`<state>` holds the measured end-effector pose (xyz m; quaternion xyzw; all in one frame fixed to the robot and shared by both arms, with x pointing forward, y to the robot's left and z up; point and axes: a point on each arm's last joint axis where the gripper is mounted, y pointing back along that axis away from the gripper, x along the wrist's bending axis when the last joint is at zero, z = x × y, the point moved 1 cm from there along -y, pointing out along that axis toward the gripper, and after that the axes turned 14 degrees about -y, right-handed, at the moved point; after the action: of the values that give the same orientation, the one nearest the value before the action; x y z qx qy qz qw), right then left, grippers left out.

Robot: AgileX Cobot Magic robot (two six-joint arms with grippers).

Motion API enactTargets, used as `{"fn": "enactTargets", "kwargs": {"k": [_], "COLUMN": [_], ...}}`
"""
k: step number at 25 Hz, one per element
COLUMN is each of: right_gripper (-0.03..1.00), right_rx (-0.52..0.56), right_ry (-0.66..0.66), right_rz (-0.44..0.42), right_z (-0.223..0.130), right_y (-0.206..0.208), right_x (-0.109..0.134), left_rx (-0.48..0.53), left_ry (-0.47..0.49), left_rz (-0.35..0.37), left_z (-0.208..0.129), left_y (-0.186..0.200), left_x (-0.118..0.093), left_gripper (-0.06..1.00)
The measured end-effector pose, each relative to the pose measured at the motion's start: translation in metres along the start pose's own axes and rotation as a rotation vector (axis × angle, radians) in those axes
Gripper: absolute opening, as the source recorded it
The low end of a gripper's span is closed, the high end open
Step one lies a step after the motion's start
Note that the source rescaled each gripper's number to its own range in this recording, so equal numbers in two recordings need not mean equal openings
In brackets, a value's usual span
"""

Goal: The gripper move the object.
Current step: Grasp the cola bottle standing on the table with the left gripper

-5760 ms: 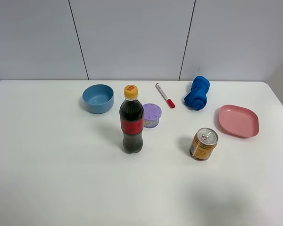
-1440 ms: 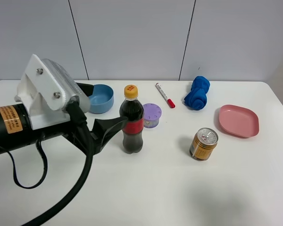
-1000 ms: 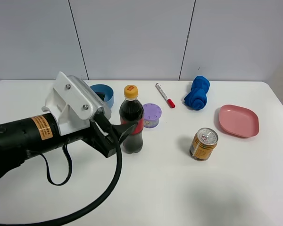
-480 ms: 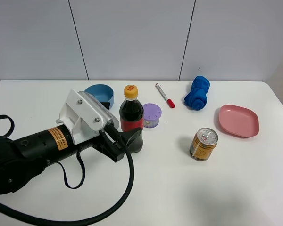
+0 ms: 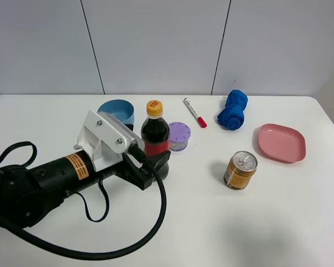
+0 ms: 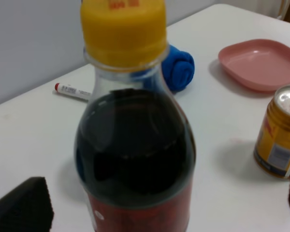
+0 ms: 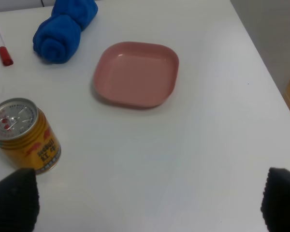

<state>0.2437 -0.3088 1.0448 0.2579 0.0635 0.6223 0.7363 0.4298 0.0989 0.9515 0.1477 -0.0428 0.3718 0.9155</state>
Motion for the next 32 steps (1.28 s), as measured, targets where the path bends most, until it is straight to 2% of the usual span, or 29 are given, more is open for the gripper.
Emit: {"fn": "enactTargets", "kwargs": {"k": [32], "right_gripper": [1.0], "right_rx": [0.0], "right_ry": [0.0], "right_rz": [0.0], "right_z": [0.0], "right_y": [0.0], "right_x": [0.0], "left_rx": [0.026], "left_ry": [0.035], "left_rz": [0.015], "left_z": [-0.0074], "left_y": [-0.0031], "left_x": [0.0004], "left_gripper": [1.0]}}
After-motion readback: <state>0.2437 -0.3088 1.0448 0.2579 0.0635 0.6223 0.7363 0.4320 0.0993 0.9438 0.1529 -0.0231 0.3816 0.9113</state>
